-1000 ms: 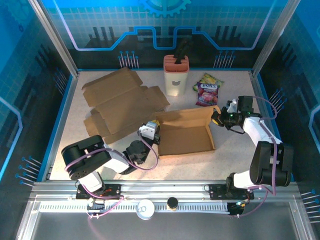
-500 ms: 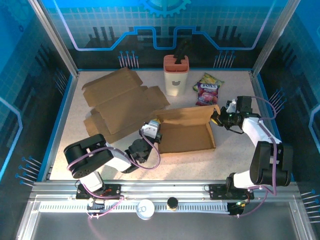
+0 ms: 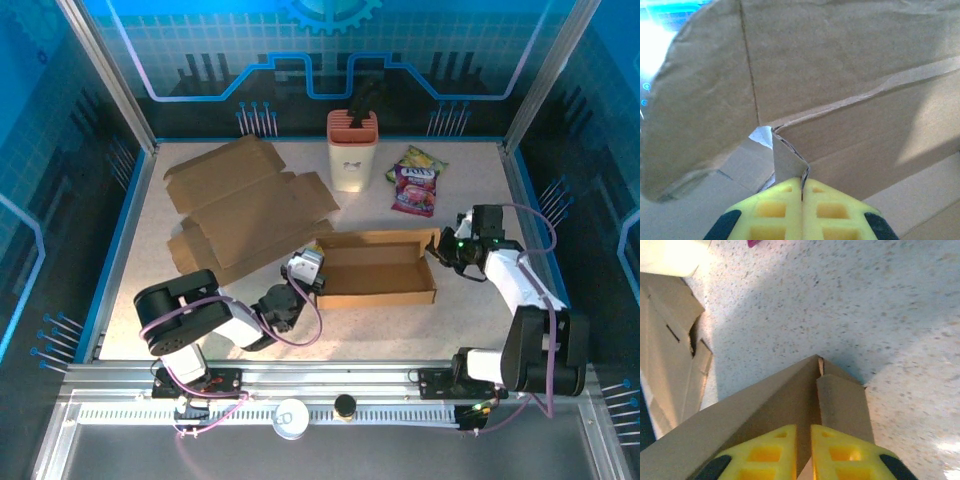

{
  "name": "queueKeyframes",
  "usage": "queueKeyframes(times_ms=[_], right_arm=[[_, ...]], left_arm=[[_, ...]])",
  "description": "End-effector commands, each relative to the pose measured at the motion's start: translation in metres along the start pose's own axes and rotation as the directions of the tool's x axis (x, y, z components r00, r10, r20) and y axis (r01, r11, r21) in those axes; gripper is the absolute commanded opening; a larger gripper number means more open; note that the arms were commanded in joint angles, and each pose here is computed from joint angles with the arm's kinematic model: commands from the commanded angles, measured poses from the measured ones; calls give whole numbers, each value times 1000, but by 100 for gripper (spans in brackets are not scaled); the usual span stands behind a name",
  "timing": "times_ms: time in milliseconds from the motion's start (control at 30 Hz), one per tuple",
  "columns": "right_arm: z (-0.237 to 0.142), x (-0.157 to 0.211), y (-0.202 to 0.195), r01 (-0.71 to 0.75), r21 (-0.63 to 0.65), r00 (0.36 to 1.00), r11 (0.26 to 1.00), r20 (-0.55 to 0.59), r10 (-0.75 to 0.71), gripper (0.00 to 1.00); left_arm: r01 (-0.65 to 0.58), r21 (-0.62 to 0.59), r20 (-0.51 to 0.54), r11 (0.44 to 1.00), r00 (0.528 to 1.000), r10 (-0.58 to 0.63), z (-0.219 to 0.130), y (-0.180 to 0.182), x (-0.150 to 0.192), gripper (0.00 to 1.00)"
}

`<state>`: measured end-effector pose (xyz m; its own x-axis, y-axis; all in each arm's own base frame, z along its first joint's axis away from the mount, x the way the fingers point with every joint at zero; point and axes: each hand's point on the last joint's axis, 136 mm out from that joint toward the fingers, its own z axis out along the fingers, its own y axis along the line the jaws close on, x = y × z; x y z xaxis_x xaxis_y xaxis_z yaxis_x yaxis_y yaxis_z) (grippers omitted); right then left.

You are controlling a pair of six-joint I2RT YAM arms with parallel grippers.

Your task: Fold the paper box

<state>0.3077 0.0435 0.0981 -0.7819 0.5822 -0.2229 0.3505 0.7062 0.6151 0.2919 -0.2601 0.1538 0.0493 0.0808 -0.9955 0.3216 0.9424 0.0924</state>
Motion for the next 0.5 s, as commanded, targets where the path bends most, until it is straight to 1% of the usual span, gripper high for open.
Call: queueKeyframes(times_ms=[0,100,267,367,467], right_arm=[[-12,15,-17,-25,63,1000,998,5,25,22],[-23,14,-33,-80,85,996,993,53,75,30],[-49,10,-36,-133,75,982,988,144,122,38],[-68,8,-30,-154,68,969,986,206,137,41],[-84,10,-32,-203,77,948,976,264,176,42]], left_arm=[[-119,80,-71,990,990,125,-8,-21,27,0],[-128,65,-75,990,988,133,-8,-20,28,0],[-138,49,-72,989,987,141,-8,-20,26,0],[-152,43,-70,988,986,154,-7,-22,26,0],[-155,32,-70,987,985,157,-6,-21,25,0]])
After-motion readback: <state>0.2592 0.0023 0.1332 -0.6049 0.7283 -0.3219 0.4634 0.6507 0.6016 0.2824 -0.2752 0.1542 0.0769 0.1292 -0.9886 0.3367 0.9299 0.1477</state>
